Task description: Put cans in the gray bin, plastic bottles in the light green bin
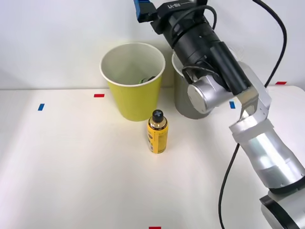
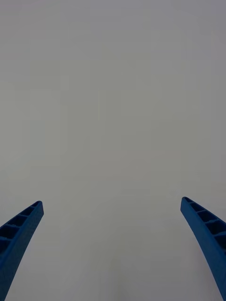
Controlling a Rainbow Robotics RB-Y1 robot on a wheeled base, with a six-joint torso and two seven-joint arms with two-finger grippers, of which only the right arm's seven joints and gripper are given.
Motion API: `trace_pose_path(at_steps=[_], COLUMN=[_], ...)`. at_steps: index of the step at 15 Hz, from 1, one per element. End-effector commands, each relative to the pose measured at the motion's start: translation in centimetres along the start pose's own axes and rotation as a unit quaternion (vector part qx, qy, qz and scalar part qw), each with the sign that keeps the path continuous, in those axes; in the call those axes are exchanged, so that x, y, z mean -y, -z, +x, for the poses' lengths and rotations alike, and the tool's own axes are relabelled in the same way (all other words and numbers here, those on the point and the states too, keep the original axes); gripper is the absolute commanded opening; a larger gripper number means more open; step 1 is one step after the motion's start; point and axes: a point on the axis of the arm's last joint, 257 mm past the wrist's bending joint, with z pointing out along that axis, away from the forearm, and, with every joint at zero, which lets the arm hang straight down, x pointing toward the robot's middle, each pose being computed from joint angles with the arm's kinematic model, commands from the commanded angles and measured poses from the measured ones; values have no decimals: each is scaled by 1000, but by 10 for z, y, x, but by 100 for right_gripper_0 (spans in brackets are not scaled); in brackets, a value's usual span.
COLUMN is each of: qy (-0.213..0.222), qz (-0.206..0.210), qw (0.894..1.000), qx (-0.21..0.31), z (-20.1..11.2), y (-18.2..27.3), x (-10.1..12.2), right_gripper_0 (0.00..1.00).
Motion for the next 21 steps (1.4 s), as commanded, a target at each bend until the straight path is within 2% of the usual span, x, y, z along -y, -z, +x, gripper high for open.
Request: trace_pose_path(at_steps=[1, 7, 14, 19, 21], qy=[15, 36, 21, 11, 9], qz=[1, 29, 107, 160, 162], qw=[1000, 999, 993, 983, 982], qx=[9, -26, -53, -83, -93], z=[-15, -10, 10, 24, 28], y=[38, 152, 295, 353, 360], x=[7, 19, 44, 54, 53], right_gripper_0=[100, 100, 100, 100, 100])
